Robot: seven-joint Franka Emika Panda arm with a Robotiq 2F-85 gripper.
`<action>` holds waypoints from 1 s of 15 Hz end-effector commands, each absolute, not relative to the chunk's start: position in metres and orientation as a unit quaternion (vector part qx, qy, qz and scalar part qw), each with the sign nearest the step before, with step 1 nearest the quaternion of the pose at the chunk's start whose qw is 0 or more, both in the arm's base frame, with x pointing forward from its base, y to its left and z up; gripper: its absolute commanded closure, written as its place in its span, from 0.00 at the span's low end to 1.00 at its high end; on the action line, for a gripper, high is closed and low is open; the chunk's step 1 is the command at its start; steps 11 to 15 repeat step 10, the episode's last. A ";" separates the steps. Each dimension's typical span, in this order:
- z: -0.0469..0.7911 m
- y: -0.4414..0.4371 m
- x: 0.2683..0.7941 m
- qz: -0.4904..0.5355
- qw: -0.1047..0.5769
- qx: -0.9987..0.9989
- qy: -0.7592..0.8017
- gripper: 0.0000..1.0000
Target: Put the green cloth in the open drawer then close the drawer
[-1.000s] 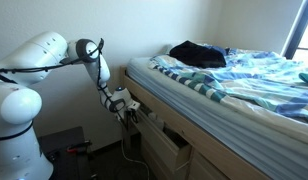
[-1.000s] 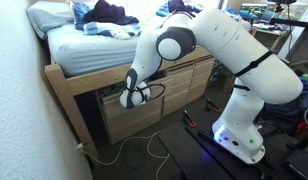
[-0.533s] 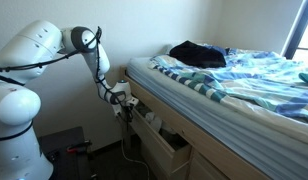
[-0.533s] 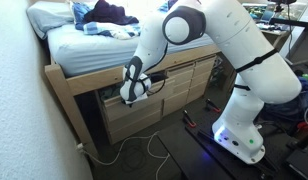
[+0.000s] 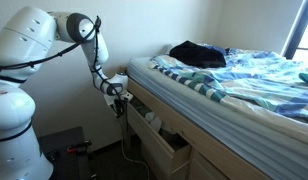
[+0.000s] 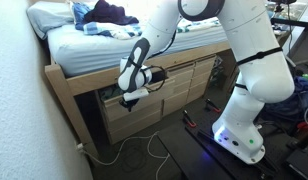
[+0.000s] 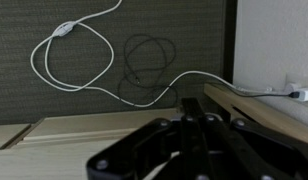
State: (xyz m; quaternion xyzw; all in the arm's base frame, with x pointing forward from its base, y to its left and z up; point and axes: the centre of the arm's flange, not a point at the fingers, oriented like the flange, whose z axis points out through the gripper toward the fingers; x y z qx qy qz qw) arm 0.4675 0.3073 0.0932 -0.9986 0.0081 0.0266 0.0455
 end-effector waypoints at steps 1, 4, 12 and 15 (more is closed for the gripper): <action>0.121 0.300 0.450 0.056 0.062 -0.996 -0.007 1.00; 0.128 0.300 0.448 0.056 0.081 -0.995 0.004 0.73; 0.113 0.311 0.456 0.051 0.078 -0.996 0.011 0.59; 0.113 0.311 0.456 0.051 0.078 -0.996 0.011 0.59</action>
